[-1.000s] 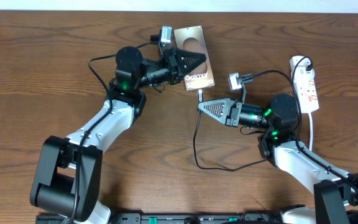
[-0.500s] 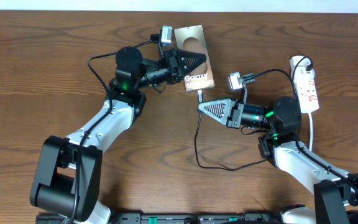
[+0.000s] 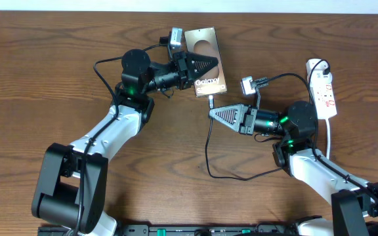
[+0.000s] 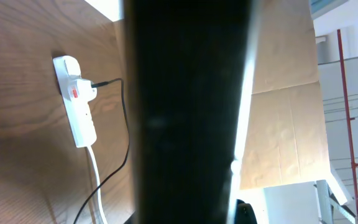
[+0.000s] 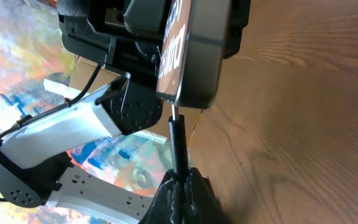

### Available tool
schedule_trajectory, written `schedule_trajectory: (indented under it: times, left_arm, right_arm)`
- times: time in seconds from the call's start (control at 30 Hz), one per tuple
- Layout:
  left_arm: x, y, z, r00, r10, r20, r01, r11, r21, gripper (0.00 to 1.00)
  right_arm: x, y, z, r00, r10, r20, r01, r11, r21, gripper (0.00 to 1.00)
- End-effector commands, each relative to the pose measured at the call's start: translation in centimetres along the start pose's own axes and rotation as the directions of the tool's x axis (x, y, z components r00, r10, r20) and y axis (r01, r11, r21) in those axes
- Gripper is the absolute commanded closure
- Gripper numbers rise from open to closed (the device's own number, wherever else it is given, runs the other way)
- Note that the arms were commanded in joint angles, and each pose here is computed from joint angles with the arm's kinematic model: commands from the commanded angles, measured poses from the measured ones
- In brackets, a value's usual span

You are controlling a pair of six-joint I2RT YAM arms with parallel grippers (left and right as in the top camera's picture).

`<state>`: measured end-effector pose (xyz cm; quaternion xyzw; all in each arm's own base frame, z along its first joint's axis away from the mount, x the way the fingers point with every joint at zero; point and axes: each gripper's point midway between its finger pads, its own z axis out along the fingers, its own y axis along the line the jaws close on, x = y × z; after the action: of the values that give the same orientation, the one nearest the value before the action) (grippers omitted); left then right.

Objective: Plug charger to phone and switch on socket

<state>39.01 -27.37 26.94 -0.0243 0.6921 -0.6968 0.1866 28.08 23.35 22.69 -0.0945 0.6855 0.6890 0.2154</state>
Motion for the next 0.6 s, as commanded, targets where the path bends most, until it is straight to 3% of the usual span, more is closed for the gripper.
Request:
schedule_trajectory:
  times: [0.0,0.57]
  left_arm:
    - [-0.07,-1.58,-0.05,0.999,0.044,-0.014,-0.044,0.999,0.031,0.93]
    - [0.14,-1.61,-0.06,0.998,0.056,-0.026,-0.055,0.998,0.034,0.93]
  right_arm:
    - [-0.37,-0.03,-0.32,1.000,0.008,0.013,-0.008,1.000,0.003,0.99]
    - [-0.70,0.56,-0.33,1.000,0.017,0.025,-0.016,1.000,-0.013,0.99]
